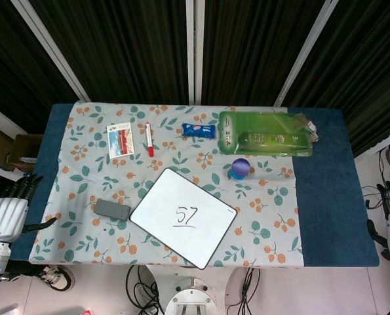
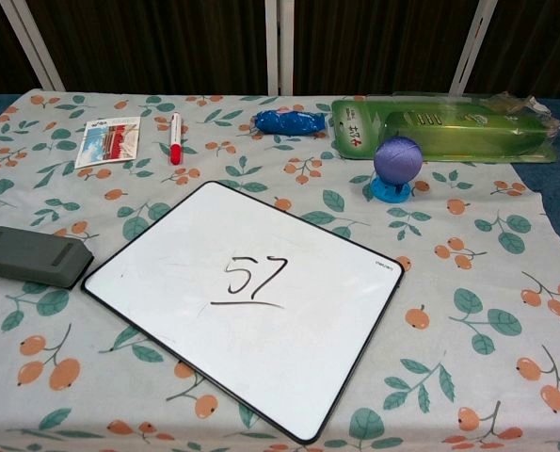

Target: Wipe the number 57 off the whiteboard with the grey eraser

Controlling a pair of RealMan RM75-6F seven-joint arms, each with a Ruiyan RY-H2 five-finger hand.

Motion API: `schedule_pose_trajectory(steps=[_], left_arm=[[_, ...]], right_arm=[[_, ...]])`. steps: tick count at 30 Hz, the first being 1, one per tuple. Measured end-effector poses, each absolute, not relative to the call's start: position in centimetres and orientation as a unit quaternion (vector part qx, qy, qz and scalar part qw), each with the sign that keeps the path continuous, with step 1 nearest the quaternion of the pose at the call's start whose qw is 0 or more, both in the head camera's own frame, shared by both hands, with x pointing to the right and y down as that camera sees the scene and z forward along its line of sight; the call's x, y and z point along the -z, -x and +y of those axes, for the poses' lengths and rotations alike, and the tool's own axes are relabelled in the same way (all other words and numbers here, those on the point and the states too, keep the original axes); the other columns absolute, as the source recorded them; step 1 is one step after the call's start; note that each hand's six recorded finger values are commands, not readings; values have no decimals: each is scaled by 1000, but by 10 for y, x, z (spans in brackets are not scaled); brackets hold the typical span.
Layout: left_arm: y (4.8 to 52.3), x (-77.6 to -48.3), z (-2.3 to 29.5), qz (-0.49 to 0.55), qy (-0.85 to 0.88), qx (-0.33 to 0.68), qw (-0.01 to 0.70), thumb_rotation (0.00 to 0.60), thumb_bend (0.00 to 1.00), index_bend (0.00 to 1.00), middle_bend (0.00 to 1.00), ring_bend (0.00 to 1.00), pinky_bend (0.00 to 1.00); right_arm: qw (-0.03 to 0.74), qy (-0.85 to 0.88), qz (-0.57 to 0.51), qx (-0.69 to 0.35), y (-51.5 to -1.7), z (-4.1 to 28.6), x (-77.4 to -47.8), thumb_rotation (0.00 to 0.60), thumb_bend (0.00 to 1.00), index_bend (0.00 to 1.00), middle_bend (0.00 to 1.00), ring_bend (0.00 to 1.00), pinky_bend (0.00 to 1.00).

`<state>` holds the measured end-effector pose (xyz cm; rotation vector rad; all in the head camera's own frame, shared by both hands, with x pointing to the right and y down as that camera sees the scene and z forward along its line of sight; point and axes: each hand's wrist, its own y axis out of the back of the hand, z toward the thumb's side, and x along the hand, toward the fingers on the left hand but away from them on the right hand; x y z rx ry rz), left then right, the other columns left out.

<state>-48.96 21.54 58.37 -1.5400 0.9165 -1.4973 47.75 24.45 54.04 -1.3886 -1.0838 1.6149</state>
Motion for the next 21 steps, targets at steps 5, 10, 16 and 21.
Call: schedule_pose_trajectory(steps=[5, 10, 16, 21], left_arm=[[486, -580, 214, 365, 611, 577, 400, 402, 0, 101, 99, 103, 218], [476, -582, 216, 355, 625, 565, 404, 448, 13, 102, 99, 103, 219], [451, -595, 222, 304, 661, 549, 411, 600, 20, 101, 118, 104, 220], [421, -615, 223, 256, 694, 530, 415, 600, 78, 102, 120, 104, 220]], right_arm=[[369, 541, -424, -626, -476, 244, -538, 600, 272, 0, 0, 0, 0], [369, 541, -427, -624, -475, 244, -536, 600, 272, 0, 0, 0, 0], [369, 538, -430, -624, -476, 243, -534, 600, 273, 0, 0, 0, 0], [374, 541, -431, -618, -472, 241, -532, 600, 272, 0, 0, 0, 0]])
